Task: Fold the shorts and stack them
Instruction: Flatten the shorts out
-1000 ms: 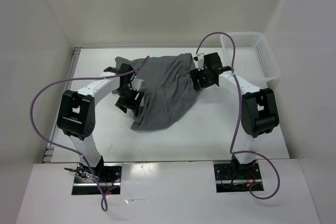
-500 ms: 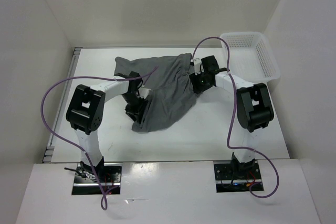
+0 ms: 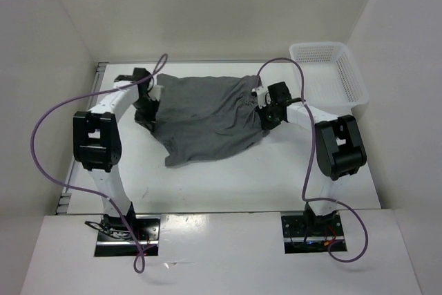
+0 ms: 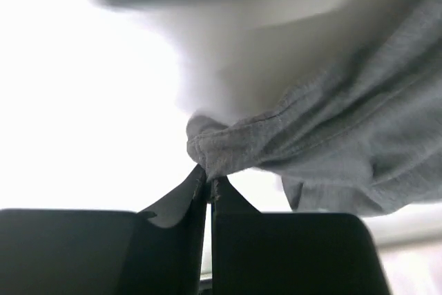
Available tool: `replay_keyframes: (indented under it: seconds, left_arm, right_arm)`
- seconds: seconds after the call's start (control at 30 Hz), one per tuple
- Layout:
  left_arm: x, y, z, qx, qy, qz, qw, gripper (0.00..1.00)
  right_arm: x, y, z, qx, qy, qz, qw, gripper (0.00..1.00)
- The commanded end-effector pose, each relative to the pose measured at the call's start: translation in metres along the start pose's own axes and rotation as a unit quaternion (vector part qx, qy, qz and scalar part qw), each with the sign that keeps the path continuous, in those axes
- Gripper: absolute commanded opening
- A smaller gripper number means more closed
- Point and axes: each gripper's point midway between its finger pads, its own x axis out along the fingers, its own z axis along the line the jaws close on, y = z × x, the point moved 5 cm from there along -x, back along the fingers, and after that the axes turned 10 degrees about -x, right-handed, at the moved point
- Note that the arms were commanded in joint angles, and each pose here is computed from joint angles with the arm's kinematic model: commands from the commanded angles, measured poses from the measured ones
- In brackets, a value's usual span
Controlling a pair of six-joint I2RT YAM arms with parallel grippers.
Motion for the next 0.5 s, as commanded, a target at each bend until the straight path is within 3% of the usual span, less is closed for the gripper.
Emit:
replay_keyframes:
  seconds: [0.0, 0.2, 0.27, 0.37, 0.47]
  left_arm:
    - [-0.021, -0.03, 0.029, -0.02, -0.062, -0.044, 0.997, 0.06]
    - [-0.018, -0.084, 0.042, -0.026, -0.098, -0.116, 0.988, 0.17]
    - [-0.022, -0.101, 0.048, -0.032, -0.103, -0.139, 0.985, 0.45]
    - [-0.05, -0.118, 0.038, -0.029, -0.057, -0.18, 0.982, 0.7]
    - [-0.067, -0.088, 0.022, -0.016, -0.042, -0.164, 0.985, 0.71]
  right_arm:
    - [-0.012, 0.014, 0.003, -0.028, -0.003, 0.003, 1.0, 0.0]
    - [-0.021, 0.018, 0.009, -0.04, -0.011, -0.002, 0.999, 0.0]
    - [-0.021, 0.017, 0.01, -0.04, -0.015, -0.004, 0.999, 0.0]
    - [-0.021, 0.017, 0.009, -0.045, -0.015, -0.004, 0.999, 0.0]
    - [-0.021, 0.015, 0.01, -0.049, -0.011, -0.007, 0.999, 0.0]
